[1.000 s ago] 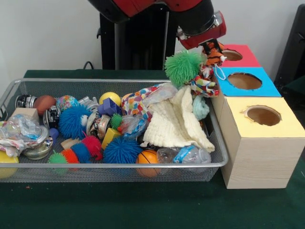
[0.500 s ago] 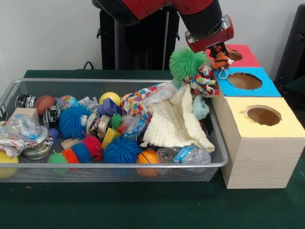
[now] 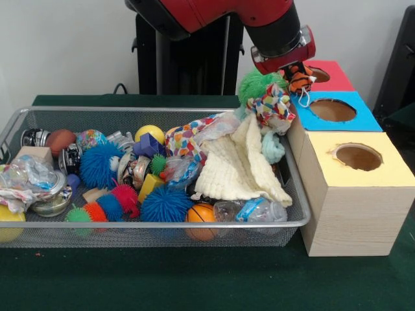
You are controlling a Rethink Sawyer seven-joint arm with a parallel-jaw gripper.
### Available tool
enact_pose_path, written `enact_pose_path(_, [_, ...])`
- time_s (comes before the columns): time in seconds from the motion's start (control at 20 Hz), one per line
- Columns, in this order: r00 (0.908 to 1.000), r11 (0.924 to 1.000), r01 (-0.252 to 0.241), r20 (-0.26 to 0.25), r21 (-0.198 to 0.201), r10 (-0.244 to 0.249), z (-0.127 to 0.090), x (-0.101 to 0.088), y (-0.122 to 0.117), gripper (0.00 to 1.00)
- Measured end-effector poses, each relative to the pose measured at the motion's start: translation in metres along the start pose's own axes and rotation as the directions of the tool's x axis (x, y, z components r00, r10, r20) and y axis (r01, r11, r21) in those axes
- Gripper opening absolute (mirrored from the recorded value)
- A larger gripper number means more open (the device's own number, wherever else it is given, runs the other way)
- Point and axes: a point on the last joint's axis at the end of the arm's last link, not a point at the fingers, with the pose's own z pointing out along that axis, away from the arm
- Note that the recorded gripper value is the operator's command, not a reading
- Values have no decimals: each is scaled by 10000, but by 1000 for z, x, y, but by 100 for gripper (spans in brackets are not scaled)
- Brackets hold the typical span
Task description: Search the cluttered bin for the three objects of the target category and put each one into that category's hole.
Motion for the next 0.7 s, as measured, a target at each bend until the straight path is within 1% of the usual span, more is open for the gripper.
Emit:
enact_pose_path(0.4, [9992, 9991, -377, -133, -205, 374, 1, -1, -1, 0])
enact_pose_path(0.7, [9982, 9980, -575, -192, -249, 570, 1, -1, -2, 0])
